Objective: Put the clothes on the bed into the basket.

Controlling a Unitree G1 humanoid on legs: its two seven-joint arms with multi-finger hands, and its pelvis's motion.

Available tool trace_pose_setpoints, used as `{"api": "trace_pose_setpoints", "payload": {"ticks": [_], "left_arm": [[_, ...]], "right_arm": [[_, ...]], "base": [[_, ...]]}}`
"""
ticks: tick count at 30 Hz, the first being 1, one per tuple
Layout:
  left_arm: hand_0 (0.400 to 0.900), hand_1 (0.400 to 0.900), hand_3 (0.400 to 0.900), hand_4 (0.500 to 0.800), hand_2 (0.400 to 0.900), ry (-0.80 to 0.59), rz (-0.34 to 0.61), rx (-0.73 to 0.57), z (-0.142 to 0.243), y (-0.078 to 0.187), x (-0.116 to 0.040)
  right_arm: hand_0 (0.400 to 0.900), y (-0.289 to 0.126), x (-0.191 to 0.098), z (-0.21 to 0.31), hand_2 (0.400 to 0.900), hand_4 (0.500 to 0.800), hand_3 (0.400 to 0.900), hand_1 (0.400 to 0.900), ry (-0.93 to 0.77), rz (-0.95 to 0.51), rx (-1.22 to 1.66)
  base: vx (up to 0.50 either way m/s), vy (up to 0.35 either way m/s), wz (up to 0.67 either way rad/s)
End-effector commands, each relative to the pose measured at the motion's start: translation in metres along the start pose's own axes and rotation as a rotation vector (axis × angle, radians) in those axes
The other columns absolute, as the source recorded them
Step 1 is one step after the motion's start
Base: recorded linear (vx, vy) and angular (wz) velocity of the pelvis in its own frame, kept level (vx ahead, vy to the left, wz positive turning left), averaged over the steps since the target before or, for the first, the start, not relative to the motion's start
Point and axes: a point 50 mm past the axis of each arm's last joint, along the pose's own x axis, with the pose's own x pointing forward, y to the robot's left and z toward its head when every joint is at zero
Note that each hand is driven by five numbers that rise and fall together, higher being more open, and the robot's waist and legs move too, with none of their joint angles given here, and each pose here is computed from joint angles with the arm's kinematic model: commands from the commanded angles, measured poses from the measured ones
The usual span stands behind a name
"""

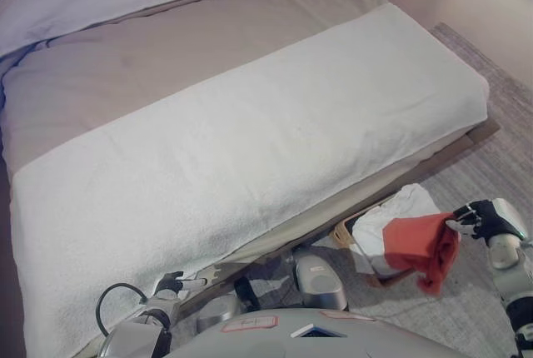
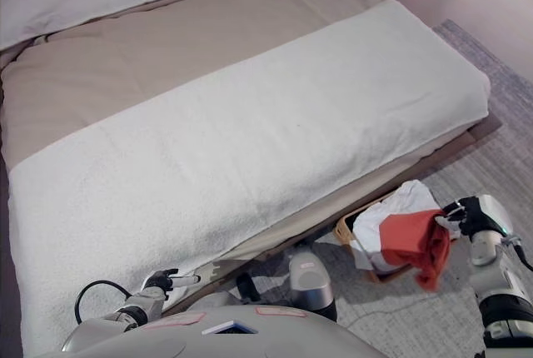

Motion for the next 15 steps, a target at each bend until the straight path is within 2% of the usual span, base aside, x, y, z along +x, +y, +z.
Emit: {"api": "trace_pose_setpoints", "payload": {"ticks": [1,2,6,15], "left_arm": [[0.9,0.9,0.9,0.8,0.9,-0.036,0.093,0.045,0.012,0.03,0.003],[0.9,0.9,0.9,0.8,0.9,-0.036,0.093,0.043,0.012,0.03,0.003],[0.9,0.9,0.9,0.8,0.9,-0.03,0.091,0.057,0.011,0.029,0.003],[0.9,0.9,0.9,0.8,0.9,0.018,0.091,0.053,-0.002,0.025,0.002]], "right_arm": [[0.524,-0.068,0.019,0.055,0.524,0.574,0.524,0.524,-0.118,-0.257,-0.003],[0.9,-0.068,0.02,0.057,0.9,0.8,0.9,0.9,-0.12,-0.258,-0.003],[0.9,-0.06,0.031,0.065,0.9,0.8,0.9,0.9,-0.067,-0.187,0.024],[0.9,-0.067,0.035,0.081,0.9,0.8,0.9,0.9,-0.077,-0.216,-0.024]], "base": [[-0.024,-0.039,0.22],[-0.025,-0.035,0.25],[-0.016,-0.033,0.24],[-0.013,-0.015,0.13]]}}
